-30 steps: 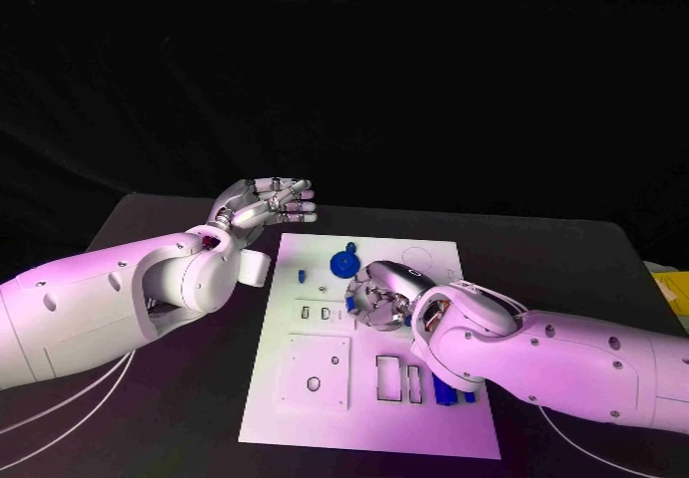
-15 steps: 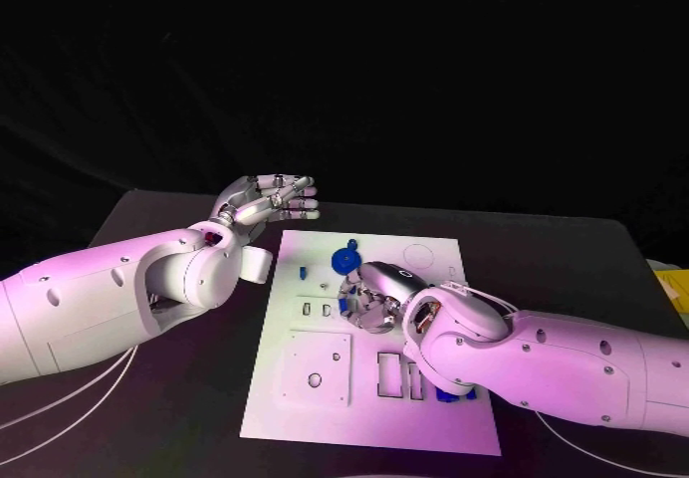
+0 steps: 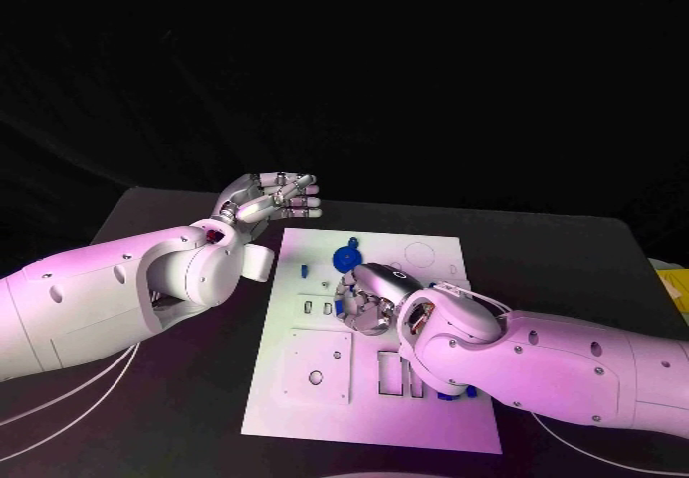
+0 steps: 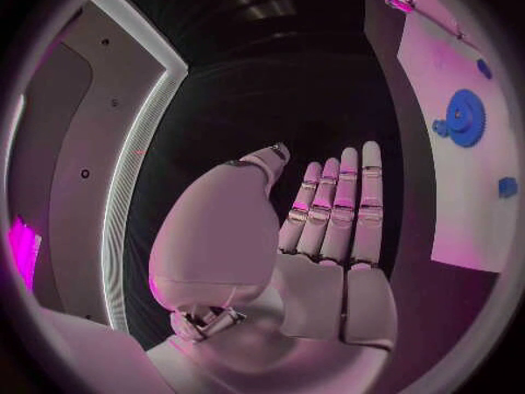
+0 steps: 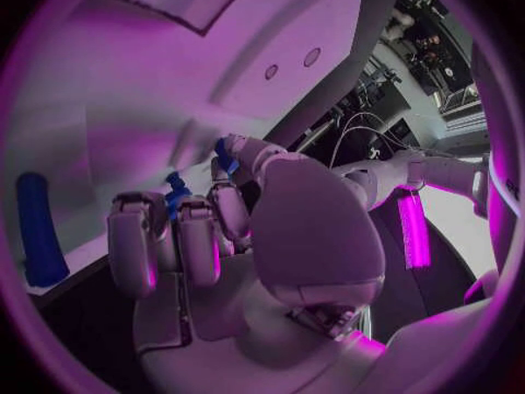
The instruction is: Assemble the parts on the task board
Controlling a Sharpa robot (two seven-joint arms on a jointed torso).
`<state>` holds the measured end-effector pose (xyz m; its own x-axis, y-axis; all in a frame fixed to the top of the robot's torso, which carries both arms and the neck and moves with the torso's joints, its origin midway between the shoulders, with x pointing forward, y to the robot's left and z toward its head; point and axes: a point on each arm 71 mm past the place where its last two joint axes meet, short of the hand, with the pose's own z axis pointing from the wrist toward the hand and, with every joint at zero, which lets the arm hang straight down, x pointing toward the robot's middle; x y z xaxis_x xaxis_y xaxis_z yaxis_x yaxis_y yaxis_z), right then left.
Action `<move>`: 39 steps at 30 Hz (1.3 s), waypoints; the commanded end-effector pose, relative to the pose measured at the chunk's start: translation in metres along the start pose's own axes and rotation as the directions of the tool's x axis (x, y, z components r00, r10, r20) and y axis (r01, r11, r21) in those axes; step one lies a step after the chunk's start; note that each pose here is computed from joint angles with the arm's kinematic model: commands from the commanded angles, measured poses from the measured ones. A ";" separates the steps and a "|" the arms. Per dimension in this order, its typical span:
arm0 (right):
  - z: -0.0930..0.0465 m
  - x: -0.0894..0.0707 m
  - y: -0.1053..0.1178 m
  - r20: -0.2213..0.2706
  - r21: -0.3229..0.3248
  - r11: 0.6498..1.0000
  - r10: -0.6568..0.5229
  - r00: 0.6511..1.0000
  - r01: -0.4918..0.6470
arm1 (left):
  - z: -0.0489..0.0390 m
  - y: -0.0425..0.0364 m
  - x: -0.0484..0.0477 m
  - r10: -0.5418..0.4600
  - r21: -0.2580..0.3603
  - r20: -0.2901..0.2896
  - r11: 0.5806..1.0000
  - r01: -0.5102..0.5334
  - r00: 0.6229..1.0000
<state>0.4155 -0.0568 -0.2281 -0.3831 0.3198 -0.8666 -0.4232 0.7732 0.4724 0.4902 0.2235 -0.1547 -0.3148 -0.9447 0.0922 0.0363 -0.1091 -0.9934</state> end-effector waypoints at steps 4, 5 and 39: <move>0.001 0.003 0.000 -0.015 -0.001 0.999 -0.032 0.999 0.032 | 0.0006 -0.0002 0.0030 -0.012 -0.001 -0.026 1.000 0.012 1.000; 0.002 0.003 0.000 -0.016 -0.001 0.999 -0.034 0.999 0.034 | 0.0006 -0.0002 0.0030 -0.012 -0.002 -0.027 1.000 0.012 1.000; 0.003 0.004 0.000 -0.024 -0.025 0.999 -0.043 0.999 0.042 | 0.0008 0.0003 0.0024 -0.013 -0.005 -0.029 1.000 0.013 0.999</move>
<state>0.4183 -0.0557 -0.2298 -0.3702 0.2938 -0.8813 -0.4452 0.7765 0.4459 0.4907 0.2233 -0.1556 -0.3236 -0.9414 0.0952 0.0256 -0.1093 -0.9937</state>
